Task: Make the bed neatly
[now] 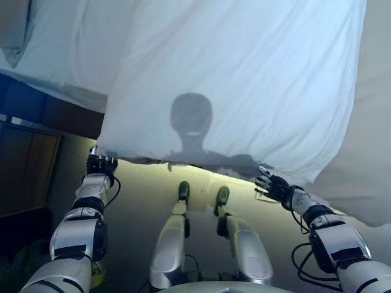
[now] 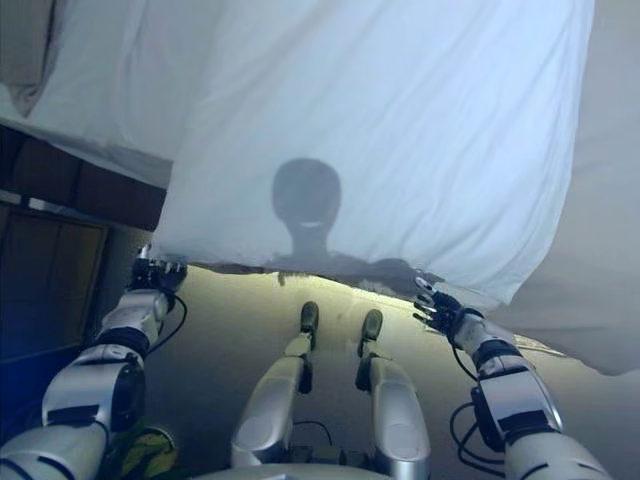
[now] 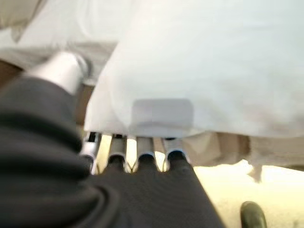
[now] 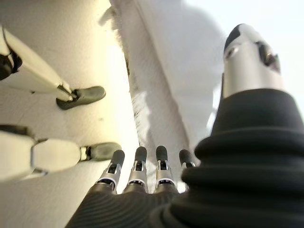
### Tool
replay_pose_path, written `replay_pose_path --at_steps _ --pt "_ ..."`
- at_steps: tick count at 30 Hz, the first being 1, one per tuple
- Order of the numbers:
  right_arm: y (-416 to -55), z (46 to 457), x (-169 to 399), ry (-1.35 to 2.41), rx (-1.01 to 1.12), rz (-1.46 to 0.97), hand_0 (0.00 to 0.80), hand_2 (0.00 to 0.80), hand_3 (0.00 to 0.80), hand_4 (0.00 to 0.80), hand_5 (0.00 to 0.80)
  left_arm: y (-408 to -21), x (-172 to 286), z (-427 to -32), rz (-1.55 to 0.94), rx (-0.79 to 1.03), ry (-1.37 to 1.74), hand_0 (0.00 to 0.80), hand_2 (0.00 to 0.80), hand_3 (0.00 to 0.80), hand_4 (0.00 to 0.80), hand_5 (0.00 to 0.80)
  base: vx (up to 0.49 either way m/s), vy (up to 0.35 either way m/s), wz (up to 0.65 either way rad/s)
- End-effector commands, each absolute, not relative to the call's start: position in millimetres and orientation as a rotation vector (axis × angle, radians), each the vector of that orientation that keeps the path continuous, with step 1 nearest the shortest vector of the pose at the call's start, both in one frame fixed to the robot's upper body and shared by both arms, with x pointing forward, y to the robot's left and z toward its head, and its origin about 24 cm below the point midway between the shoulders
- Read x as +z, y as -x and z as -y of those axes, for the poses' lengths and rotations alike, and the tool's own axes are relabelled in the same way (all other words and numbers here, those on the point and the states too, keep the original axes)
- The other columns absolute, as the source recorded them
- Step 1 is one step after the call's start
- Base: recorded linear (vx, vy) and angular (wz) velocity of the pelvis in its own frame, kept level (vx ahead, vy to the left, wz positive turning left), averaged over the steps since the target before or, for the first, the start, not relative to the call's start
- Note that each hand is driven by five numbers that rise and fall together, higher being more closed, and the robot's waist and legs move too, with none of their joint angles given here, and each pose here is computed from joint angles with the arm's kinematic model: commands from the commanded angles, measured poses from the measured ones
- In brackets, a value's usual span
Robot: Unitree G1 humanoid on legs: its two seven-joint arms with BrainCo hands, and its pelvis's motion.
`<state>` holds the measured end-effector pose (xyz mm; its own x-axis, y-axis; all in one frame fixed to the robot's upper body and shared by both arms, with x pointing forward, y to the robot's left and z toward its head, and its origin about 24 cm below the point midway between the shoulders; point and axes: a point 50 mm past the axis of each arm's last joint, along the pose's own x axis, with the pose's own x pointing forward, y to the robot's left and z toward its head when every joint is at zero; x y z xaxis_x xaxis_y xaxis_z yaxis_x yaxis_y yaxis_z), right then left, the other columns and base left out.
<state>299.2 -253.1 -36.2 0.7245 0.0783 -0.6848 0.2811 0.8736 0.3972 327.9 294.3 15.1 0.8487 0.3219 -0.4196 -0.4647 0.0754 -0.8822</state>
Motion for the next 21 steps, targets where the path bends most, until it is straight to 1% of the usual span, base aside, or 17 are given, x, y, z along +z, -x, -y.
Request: replay_pose_path --at_steps 1,5,9,15,18,21 --pt "-304 247 -35 -0.585 -0.148 -0.739 0.0 0.0 0.0 0.0 0.0 -327 24 -311 -0.035 0.644 1.408 0.0 0.0 0.0 0.0 0.0 -0.022 -0.085 -0.01" --pt "-305 242 -37 -0.632 -0.184 -0.723 0.0 0.0 0.0 0.0 0.0 -330 9 -284 -0.102 0.583 1.451 0.0 0.0 0.0 0.0 0.0 -0.012 -0.082 -0.06" --pt "-297 241 -46 -0.696 -0.22 -0.723 0.0 0.0 0.0 0.0 0.0 -324 -13 -254 -0.198 0.507 1.472 0.0 0.0 0.0 0.0 0.0 -0.005 -0.066 -0.09" --pt "-301 235 -45 -0.874 -0.287 -0.633 0.0 0.0 0.0 0.0 0.0 -319 -34 -198 -0.31 0.321 1.503 0.0 0.0 0.0 0.0 0.0 -0.013 -0.067 -0.13" --pt "-306 234 -41 -0.943 -0.32 -0.585 0.0 0.0 0.0 0.0 0.0 -319 -34 -175 -0.309 0.237 1.548 0.0 0.0 0.0 0.0 0.0 -0.022 -0.07 -0.1" --pt "-311 239 -34 -1.006 -0.365 -0.541 0.0 0.0 0.0 0.0 0.0 -322 -28 -160 -0.229 0.178 1.651 0.0 0.0 0.0 0.0 0.0 -0.007 -0.062 -0.11"
